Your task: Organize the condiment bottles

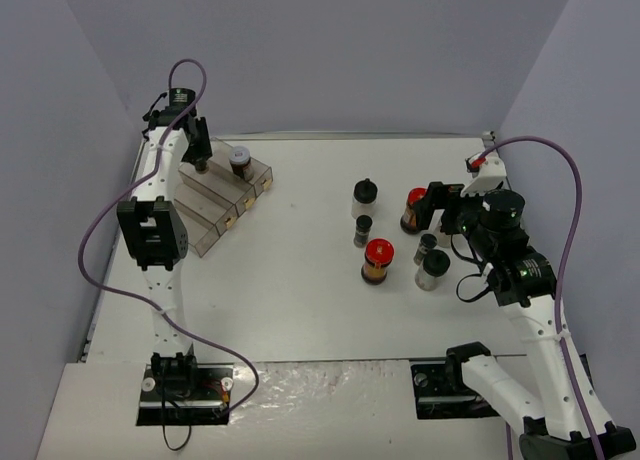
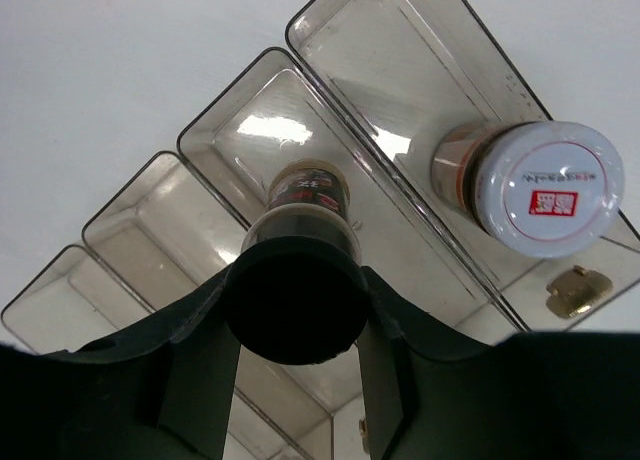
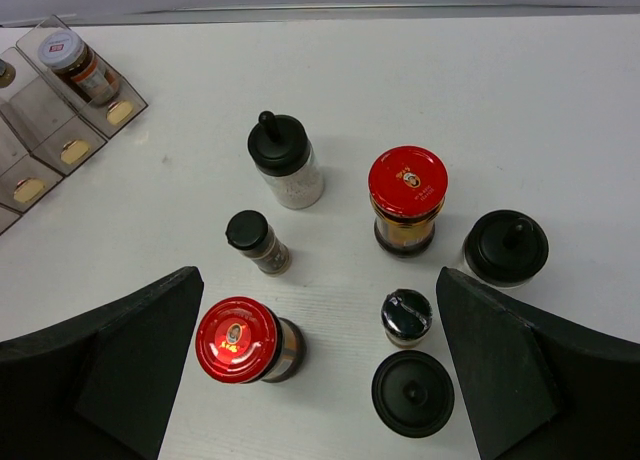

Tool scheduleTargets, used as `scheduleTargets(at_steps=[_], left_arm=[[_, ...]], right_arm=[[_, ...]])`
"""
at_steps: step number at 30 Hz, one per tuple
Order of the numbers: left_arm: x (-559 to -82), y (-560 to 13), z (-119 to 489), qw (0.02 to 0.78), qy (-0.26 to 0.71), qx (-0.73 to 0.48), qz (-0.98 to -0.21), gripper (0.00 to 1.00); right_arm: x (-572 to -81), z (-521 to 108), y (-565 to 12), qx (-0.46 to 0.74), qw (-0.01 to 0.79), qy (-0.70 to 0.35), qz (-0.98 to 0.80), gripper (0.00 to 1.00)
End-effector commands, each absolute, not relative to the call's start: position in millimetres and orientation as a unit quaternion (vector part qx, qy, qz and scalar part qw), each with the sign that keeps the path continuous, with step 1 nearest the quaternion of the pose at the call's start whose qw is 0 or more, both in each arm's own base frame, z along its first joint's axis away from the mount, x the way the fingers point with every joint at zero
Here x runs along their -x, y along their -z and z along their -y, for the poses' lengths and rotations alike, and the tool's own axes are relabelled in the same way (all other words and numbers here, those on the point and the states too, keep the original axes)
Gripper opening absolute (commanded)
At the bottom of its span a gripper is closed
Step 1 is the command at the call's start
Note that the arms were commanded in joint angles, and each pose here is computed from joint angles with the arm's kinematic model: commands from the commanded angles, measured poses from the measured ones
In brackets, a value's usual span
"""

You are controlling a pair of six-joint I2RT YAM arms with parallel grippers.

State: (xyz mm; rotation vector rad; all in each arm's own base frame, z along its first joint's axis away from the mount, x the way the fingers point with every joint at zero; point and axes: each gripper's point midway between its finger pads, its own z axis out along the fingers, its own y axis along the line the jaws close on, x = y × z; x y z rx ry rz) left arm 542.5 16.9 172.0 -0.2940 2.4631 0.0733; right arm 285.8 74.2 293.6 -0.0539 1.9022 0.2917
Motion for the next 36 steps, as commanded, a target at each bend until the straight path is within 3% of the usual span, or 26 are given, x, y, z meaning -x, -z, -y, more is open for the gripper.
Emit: scheduleTargets(at_steps=[1,11,19,23,26,29,36], left_arm=[[-556.9,-203.7,-29.9,0.360,-0.028,0.110,-0.926,0.00],[-562.9,-156.5,-32.5,0.318,-0.023,0.115,-0.941,0.02],[-559.7,-141.8,-31.8,0.302,-0.021,0.115,-0.946,0.42],[-555.5,-145.0,-31.7,0.300,-0.021,0.115,-0.947,0.55],[-551.6,-160.3,-30.8,0.312,-0.020,0.115,-0.943,0.72],[-542.8,-171.6,-28.1,0.314,-0.018,0.117,-0.942,0.82],[-500.5,-233.6,32.4,0.344,0.011,0.082,-0.935,0.90]], right_arm=[[-294.4,-78.4,-318.3,0.032,0.603,-0.130,-0.786,1.00],[-299.7,-77.4,-312.8,0.028,0.597,-0.124,-0.792,1.00],[-297.7,-77.5,-311.2,0.029,0.597,-0.125,-0.792,1.00],[-294.7,-76.9,-311.3,0.028,0.599,-0.126,-0.790,1.00],[-292.0,-76.7,-314.3,0.030,0.603,-0.127,-0.787,1.00],[-289.9,-77.0,-319.0,0.031,0.609,-0.129,-0.782,1.00],[-280.9,-76.5,-332.7,0.031,0.625,-0.137,-0.768,1.00]])
